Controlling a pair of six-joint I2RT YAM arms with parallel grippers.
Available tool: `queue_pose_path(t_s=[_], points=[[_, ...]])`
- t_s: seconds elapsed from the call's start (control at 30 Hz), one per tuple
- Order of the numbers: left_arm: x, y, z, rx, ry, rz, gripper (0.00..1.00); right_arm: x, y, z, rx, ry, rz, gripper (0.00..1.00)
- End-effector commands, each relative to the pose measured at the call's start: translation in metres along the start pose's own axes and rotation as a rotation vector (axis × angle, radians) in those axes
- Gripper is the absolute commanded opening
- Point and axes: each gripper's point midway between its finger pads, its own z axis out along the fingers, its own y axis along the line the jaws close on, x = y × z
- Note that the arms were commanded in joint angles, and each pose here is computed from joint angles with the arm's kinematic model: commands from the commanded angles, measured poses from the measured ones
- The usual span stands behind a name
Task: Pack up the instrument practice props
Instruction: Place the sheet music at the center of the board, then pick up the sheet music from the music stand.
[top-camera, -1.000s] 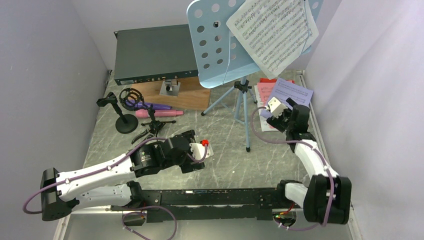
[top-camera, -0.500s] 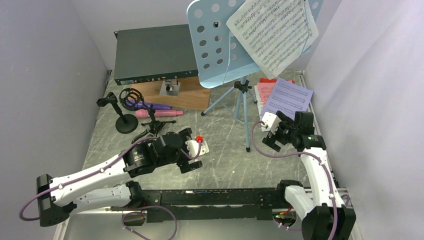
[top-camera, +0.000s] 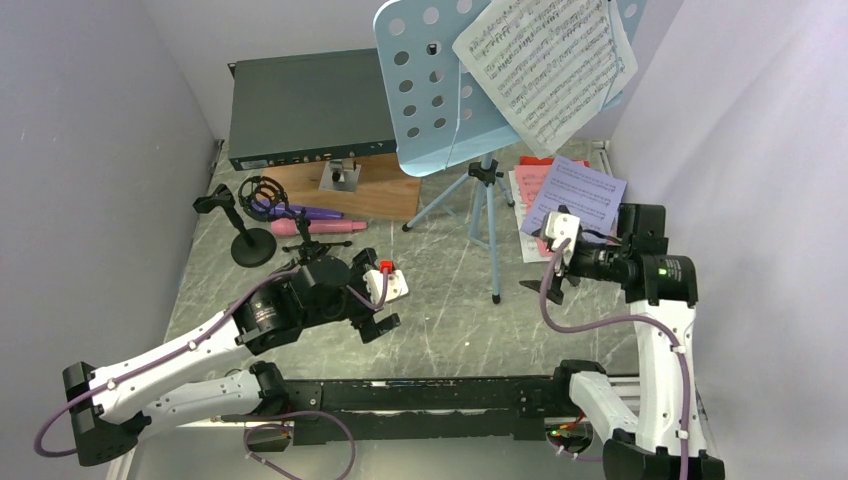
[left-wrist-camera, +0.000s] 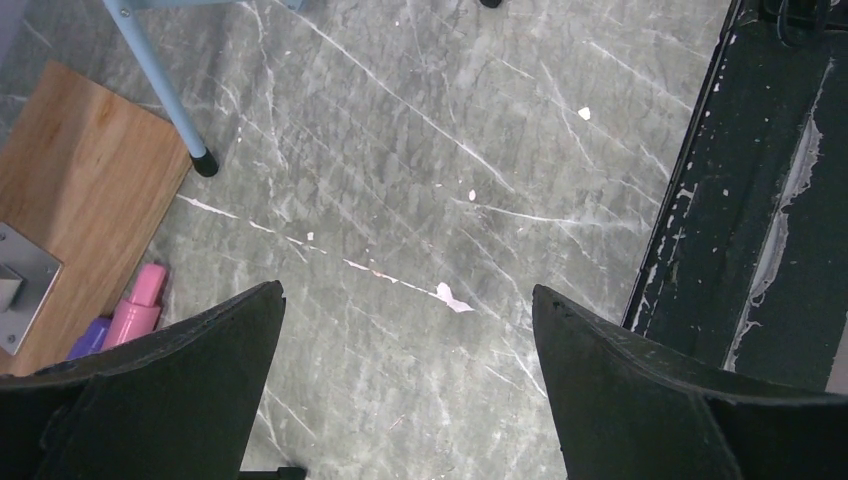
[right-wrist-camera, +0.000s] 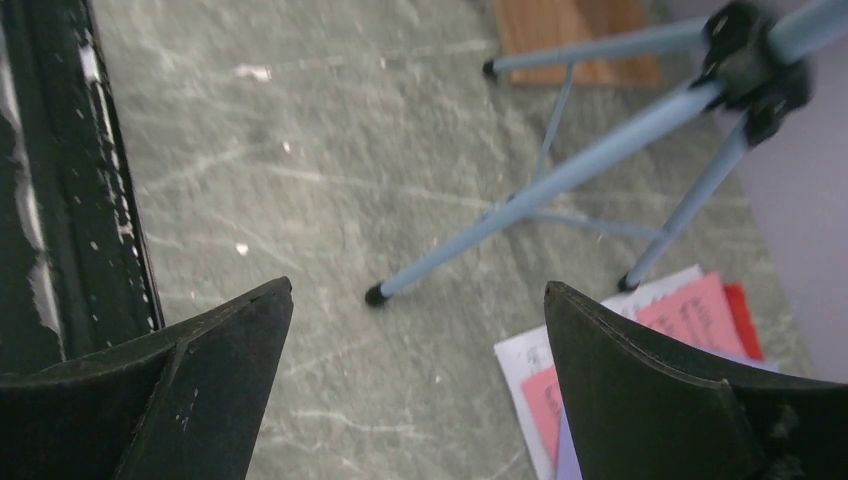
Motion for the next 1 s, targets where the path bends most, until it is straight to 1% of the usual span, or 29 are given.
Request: queue_pose_path(t_s=[0.0,0.1,0.23,0.37,0.47,0.5,0.57,0.63,0.73,0.87,0.97], points=[[-0.033,0.002,-0.007,0.017,-0.107,-0.029,0.99,-0.06,0.017,-0.016,-0.08,-0.175,0.031,1.0],[-0.034,0.002,-0.008,0.02,-0.109,-0.031,0.99,-0.083,0.008,-0.023,-0.063,-0.215,0.046,1.0],[-0.034,0.001,-0.007,0.025,-0.109,-0.035,1.0,-0.106,-0.012,-0.028,-0.029,-0.269,0.124,1.0],[-0.035,0.0,-0.008,0.034,-0.115,-0.039,1.0,-0.131,-0.027,-0.036,-0.024,-0.344,0.229,1.0],[-0.038,0.0,-0.009,0.041,-0.129,-0.048,1.0,-0.14,-0.038,-0.04,-0.026,-0.392,0.32,1.0],[-0.04,-0.001,-0.01,0.047,-0.137,-0.052,0.99,-0.14,-0.042,-0.04,-0.033,-0.414,0.351,1.0],[-0.042,-0.002,-0.01,0.056,-0.147,-0.058,0.99,-0.132,-0.049,-0.038,-0.058,-0.456,0.468,1.0],[-0.043,-0.001,-0.011,0.058,-0.149,-0.063,1.0,-0.115,-0.063,-0.034,-0.023,-0.472,0.594,1.0],[-0.043,-0.002,-0.011,0.064,-0.151,-0.066,0.99,-0.093,-0.078,-0.03,0.037,-0.482,0.696,1.0],[-0.045,-0.002,-0.012,0.069,-0.157,-0.068,1.0,-0.081,-0.094,-0.028,0.081,-0.523,0.82,1.0],[-0.044,0.0,-0.012,0.065,-0.155,-0.07,0.99,-0.085,-0.1,-0.03,0.067,-0.64,0.854,1.0]])
